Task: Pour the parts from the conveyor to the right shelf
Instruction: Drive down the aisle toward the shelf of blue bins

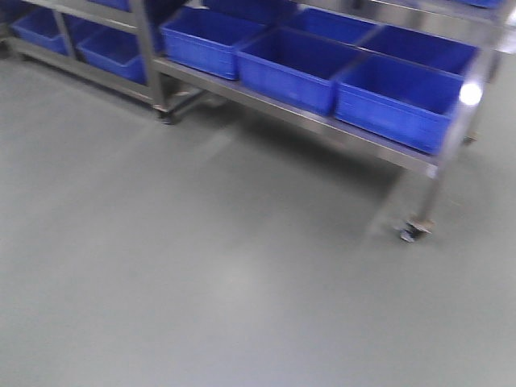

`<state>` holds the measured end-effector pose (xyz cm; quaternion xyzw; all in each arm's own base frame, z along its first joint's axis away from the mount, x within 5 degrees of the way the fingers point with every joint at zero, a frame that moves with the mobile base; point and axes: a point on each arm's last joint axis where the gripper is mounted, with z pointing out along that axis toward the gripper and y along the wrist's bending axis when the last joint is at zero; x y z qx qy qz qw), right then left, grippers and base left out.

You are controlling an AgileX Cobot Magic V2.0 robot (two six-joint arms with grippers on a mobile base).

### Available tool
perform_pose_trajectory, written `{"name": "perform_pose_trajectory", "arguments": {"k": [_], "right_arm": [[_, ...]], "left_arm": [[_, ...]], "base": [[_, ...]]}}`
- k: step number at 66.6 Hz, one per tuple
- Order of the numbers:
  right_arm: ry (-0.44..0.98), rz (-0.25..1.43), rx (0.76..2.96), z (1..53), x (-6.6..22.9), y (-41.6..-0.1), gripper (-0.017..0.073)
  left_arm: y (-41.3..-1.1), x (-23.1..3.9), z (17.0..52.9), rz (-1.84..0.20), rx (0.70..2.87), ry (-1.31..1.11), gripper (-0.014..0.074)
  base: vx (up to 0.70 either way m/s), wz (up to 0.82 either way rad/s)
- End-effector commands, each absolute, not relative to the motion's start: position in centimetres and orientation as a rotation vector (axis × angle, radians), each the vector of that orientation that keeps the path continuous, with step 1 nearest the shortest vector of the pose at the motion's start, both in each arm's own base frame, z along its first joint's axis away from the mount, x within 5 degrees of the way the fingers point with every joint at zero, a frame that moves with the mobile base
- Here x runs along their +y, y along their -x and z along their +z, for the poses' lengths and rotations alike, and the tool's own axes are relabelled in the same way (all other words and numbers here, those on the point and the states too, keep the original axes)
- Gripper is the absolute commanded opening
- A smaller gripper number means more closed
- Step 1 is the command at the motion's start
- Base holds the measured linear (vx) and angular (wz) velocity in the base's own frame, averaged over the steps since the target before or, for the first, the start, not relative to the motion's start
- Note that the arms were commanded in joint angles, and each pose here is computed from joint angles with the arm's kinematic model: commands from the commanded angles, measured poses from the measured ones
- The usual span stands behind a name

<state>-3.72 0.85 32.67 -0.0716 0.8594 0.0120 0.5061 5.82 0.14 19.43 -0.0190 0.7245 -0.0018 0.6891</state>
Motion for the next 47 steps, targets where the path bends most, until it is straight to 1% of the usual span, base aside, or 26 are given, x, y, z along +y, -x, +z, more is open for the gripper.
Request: {"name": "perform_pose_trajectory", "arguments": {"k": [1, 22, 47], "right_arm": [[0.179, 0.021, 2.066, 33.35, 0.86, 3.61, -0.0005], [0.179, 0.021, 2.066, 33.35, 0.86, 3.61, -0.0005], [0.179, 0.020, 2.066, 33.35, 0.85, 3.60, -0.0005]], "left_arm": [[-5.87, 0.10, 20.73, -0.023, 1.536, 0.048, -0.0006], [-5.87, 0.10, 20.73, -0.023, 1.536, 0.048, -0.0006], [-5.87, 0.10, 20.73, -0.023, 1.536, 0.048, -0.0006]], "base": [[0.51, 0.75], [0.52, 0.66], [0.57, 0.44]]}}
